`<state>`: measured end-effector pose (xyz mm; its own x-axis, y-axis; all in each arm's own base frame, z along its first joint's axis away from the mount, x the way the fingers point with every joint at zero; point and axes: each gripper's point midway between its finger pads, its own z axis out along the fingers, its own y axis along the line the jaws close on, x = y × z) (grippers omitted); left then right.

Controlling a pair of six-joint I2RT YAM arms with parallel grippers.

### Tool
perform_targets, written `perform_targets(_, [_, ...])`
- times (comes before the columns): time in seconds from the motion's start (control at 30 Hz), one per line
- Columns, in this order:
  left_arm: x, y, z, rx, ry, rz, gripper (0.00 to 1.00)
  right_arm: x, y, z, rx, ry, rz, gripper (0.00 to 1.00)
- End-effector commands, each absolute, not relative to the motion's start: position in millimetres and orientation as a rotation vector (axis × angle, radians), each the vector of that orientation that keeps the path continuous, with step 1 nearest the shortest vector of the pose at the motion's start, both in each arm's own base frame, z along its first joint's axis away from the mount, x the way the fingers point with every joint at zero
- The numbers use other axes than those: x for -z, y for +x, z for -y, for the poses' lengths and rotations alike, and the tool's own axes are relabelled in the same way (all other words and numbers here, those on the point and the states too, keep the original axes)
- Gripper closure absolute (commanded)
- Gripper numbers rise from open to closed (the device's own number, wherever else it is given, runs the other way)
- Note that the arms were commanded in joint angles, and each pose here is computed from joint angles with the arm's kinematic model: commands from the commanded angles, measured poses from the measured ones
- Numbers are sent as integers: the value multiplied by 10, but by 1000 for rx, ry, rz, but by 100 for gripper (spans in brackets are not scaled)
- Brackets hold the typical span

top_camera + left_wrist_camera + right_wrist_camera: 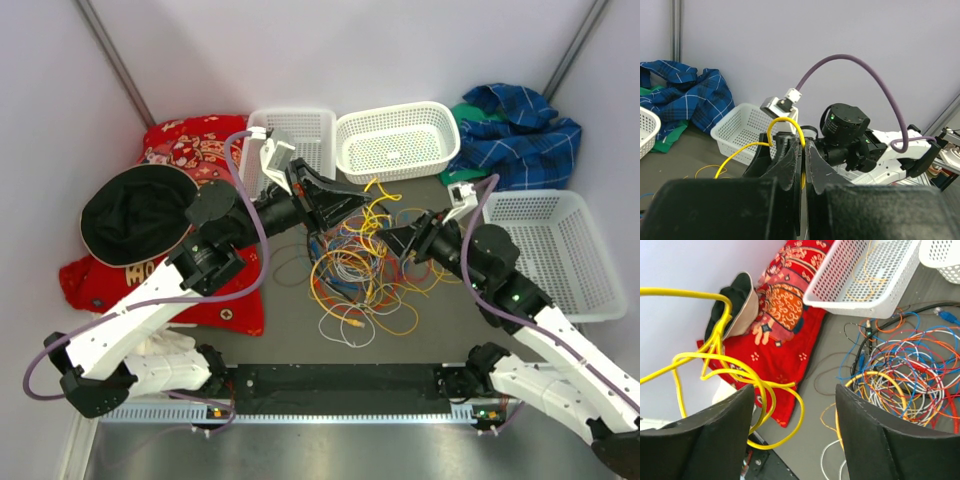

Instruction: Untangle the cables

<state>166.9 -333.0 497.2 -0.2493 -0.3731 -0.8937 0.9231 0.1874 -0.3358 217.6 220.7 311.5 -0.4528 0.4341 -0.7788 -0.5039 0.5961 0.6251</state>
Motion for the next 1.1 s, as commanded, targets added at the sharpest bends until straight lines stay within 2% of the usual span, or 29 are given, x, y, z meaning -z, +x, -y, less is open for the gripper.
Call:
perform_targets(0.0, [-5201,1578,3266,1403,605,-1185,100,-3539,2212,-2277,-1124,-78,-1615,50])
perform_targets(0.03, [-5197,1582,3262,1400,603,-1186,100,-3532,2225,-2272,-1121,-70,-1617,66])
perform_targets(0.13, [-5179,1613,3223,1368,590,-1196,100,-3545,2221,-2222,-1109,-50,-1608,84])
perform_targets(0.27, [-5149,1723,3140,1276,559,-1222,100,-3413,2168,-2045,-1035,-13,-1653,85])
perform_targets(0.33, [-5268,1832,3023,1197,497,-1217,100,-3136,2167,-1930,-957,30,-1742,87])
perform_targets(0.47, [-5528,2062,2797,996,427,-1196,100,-2502,2153,-1680,-814,160,-1898,100])
perform_targets(0.67, [-5944,2263,2512,830,308,-1136,100,-1912,2030,-1549,-766,277,-2025,100])
perform_targets(1.07, [-6548,2318,2198,701,217,-1022,100,-1446,1935,-1377,-617,358,-2182,100])
